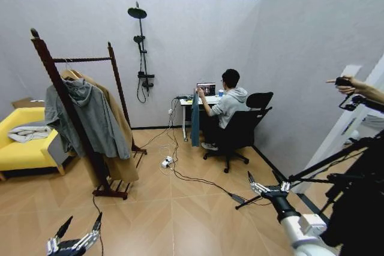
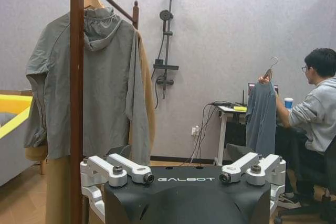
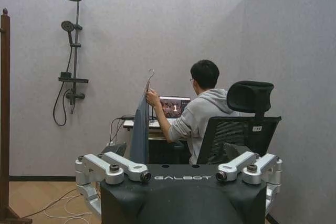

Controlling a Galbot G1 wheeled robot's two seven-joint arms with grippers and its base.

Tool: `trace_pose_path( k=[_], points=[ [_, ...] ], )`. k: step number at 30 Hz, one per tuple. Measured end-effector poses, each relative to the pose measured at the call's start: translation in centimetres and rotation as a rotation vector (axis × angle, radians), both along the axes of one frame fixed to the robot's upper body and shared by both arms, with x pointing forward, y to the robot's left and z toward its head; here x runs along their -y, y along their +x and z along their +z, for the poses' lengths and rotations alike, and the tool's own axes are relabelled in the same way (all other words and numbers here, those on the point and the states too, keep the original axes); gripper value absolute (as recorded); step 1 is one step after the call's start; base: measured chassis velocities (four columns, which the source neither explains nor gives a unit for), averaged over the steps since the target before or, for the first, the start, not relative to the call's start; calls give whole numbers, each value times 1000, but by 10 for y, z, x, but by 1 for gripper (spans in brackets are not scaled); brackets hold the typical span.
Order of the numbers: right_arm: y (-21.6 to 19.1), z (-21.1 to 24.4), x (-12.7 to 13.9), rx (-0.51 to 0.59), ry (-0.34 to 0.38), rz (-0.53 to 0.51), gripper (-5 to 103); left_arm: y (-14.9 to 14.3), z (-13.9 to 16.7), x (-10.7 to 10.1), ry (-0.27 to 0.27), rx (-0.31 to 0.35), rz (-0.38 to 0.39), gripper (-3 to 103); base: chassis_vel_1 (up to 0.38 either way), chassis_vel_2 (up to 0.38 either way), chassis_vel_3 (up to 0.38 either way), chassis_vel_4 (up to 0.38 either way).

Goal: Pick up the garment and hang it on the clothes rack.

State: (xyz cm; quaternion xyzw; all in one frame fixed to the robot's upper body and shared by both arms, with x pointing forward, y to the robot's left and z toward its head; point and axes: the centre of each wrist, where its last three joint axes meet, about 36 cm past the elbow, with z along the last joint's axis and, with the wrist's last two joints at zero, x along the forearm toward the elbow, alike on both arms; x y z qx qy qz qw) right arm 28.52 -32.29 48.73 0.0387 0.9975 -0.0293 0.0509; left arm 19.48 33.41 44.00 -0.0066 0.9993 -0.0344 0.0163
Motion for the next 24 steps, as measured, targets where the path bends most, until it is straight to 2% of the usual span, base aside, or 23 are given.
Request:
trace_pose_path(
  k=[12,24],
  points=[
    [2,-2,-6,2,-7,29,100,0,0,0,0,0,0,100,0,0,0,0],
    [-5,0,-13,2,19,-9,100,0,0,0,0,0,0,100,0,0,0,0]
  ],
)
